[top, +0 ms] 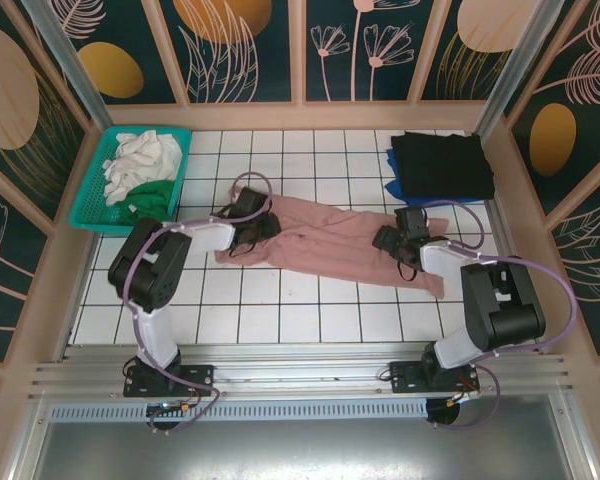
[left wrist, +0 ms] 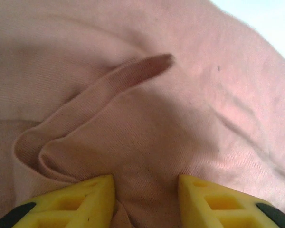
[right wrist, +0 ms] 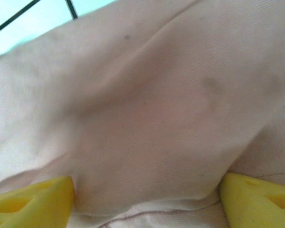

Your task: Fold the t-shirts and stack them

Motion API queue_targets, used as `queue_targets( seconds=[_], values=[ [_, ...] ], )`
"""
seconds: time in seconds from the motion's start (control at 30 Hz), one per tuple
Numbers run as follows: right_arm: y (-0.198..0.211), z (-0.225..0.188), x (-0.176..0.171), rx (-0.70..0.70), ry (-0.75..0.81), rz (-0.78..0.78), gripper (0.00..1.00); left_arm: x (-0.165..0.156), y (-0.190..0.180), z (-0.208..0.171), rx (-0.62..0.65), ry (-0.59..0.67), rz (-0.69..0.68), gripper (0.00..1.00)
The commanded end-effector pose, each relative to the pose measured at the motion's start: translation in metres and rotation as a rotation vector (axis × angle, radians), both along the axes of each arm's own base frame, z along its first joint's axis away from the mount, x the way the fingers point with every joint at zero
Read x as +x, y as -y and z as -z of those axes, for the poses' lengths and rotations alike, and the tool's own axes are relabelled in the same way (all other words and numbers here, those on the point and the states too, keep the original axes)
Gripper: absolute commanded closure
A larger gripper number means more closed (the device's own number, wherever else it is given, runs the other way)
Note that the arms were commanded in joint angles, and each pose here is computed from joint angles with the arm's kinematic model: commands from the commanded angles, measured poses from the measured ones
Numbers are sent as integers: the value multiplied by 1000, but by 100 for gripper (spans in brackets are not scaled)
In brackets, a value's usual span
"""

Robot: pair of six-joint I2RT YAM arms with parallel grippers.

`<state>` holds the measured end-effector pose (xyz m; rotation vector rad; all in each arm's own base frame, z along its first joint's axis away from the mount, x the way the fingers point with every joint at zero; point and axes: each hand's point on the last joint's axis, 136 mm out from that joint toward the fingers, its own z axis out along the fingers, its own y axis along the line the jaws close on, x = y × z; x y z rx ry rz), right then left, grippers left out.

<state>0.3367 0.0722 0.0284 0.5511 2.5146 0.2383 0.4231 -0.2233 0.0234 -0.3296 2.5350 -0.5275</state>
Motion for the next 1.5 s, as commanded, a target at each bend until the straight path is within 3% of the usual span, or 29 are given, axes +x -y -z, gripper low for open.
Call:
queue_targets(
  seconds=[0.0, 0.1, 0.2, 0.37, 0.5, 0.67, 0.97, 1.17, 1.33, 1.47],
  values=[
    [-14, 21, -45, 3, -144, -16, 19, 25, -32, 54, 99, -119, -25, 60],
    [-45, 24, -70, 24, -184, -75, 18, 86, -30, 52, 89, -77, -21, 60],
    [-92, 20, -96, 76, -221, -175, 18, 143, -3, 38, 50, 3, 49, 59],
    [-142, -47, -98, 90, -89, -304, 15, 198, 48, -1, -92, 116, 187, 53],
    [-126, -73, -69, 16, 66, -284, 14, 197, 43, -40, -77, 183, 184, 39],
    [-140, -39, -53, -49, 18, -367, 22, 177, 21, -76, -36, 246, 123, 32],
    [-141, 28, -88, -168, -130, -393, 29, 175, 22, -26, -51, 156, 96, 37],
    [-188, 41, -137, -42, -219, -450, 28, 197, 26, -11, -31, 138, 99, 40],
    [-270, 24, -162, 82, -227, -536, 24, 207, 12, -93, 35, 265, 98, 34],
    [-307, -18, -149, 86, -125, -598, 20, 189, -3, -154, 94, 328, 96, 30]
  ],
)
